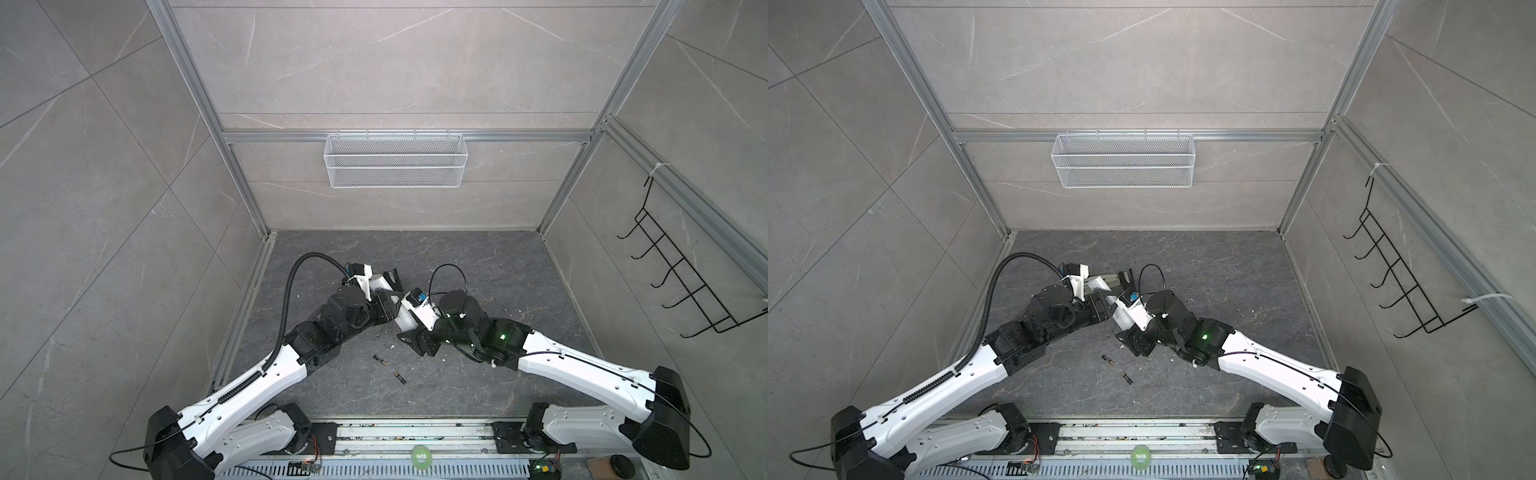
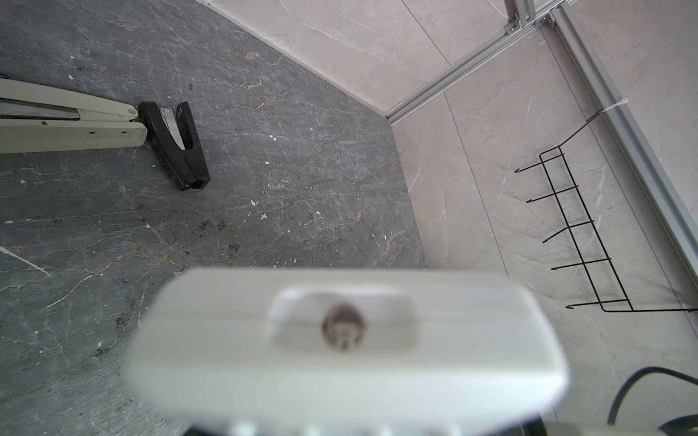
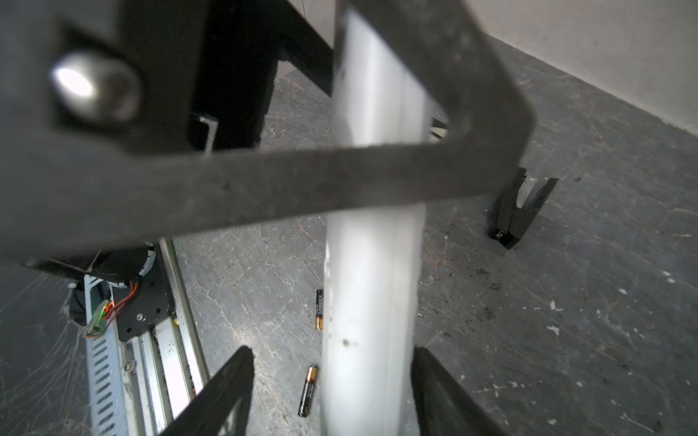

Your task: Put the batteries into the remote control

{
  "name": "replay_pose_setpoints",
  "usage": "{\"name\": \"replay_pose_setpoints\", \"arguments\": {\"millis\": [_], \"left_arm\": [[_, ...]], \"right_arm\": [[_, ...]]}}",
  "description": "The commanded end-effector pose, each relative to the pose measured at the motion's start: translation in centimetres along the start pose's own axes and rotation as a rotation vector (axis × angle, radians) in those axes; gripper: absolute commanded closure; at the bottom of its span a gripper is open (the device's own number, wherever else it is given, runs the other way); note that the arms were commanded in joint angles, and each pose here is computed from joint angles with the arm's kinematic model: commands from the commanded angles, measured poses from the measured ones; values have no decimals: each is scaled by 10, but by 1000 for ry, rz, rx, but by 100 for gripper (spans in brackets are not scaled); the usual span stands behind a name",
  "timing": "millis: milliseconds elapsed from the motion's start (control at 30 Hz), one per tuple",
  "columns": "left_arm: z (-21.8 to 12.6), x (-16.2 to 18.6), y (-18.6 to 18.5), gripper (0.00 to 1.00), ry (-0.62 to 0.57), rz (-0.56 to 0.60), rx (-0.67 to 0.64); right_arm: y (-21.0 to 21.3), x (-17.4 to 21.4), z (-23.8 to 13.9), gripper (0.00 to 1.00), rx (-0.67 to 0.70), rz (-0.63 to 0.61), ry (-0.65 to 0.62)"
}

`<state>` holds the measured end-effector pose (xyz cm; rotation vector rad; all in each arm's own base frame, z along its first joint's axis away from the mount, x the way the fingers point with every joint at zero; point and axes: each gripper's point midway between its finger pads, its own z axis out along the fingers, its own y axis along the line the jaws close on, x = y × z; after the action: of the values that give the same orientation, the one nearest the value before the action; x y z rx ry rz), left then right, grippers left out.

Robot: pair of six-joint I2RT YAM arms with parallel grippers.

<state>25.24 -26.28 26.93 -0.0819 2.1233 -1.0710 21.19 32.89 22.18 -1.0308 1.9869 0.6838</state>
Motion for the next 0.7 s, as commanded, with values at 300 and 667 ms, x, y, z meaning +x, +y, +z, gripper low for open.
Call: {"name": "replay_pose_setpoints", "arguments": {"millis": [300, 667], "left_arm": [[-6, -18, -25, 100, -49, -6, 79], [-15, -11, -42, 0, -1, 118, 164]], "right_arm": [[0, -6, 5, 83, 8, -8, -19], [4, -8, -8, 99, -14, -6, -41]]}}
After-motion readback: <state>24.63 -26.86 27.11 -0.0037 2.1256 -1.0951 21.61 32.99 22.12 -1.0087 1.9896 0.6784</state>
